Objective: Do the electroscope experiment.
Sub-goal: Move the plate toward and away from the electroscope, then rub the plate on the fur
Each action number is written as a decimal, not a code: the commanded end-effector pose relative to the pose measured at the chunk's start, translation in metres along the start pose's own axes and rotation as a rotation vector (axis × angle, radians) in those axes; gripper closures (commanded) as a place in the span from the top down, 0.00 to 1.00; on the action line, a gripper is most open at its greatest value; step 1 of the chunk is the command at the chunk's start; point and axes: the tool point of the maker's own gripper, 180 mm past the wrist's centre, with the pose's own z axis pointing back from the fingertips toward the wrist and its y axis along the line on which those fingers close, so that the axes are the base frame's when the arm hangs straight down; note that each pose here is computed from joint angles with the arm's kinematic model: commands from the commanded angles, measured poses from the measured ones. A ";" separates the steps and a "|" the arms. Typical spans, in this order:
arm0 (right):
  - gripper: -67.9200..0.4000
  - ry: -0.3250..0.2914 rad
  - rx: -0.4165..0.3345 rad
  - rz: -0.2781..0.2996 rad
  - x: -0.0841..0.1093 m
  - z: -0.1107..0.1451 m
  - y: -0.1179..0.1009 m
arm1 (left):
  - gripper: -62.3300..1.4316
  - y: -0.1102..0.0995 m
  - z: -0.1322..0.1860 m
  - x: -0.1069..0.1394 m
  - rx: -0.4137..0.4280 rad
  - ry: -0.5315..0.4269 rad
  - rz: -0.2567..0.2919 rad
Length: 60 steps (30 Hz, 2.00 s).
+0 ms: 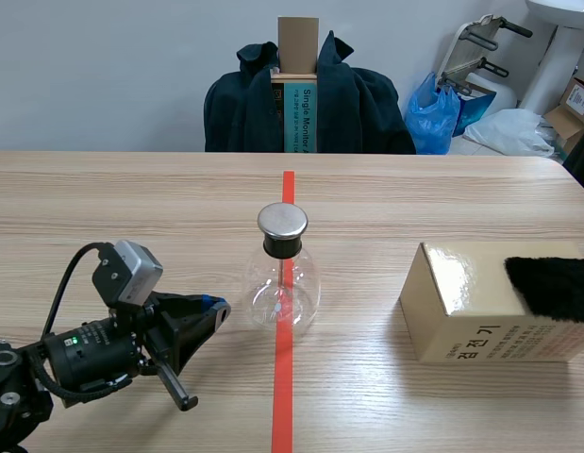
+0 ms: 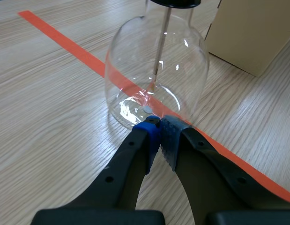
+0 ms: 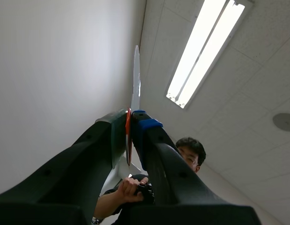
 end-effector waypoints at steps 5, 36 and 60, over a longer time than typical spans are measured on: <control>0.02 0.009 -0.001 0.070 -0.005 0.005 -0.018 | 0.54 0.005 0.032 0.056 -0.045 -0.091 -0.123; 0.02 0.255 0.651 0.281 -0.121 0.234 0.080 | 1.00 -0.043 0.120 0.128 -0.101 -0.053 -0.259; 0.02 0.149 0.888 0.172 -0.096 0.298 0.141 | 1.00 -0.043 0.120 0.128 -0.100 -0.051 -0.259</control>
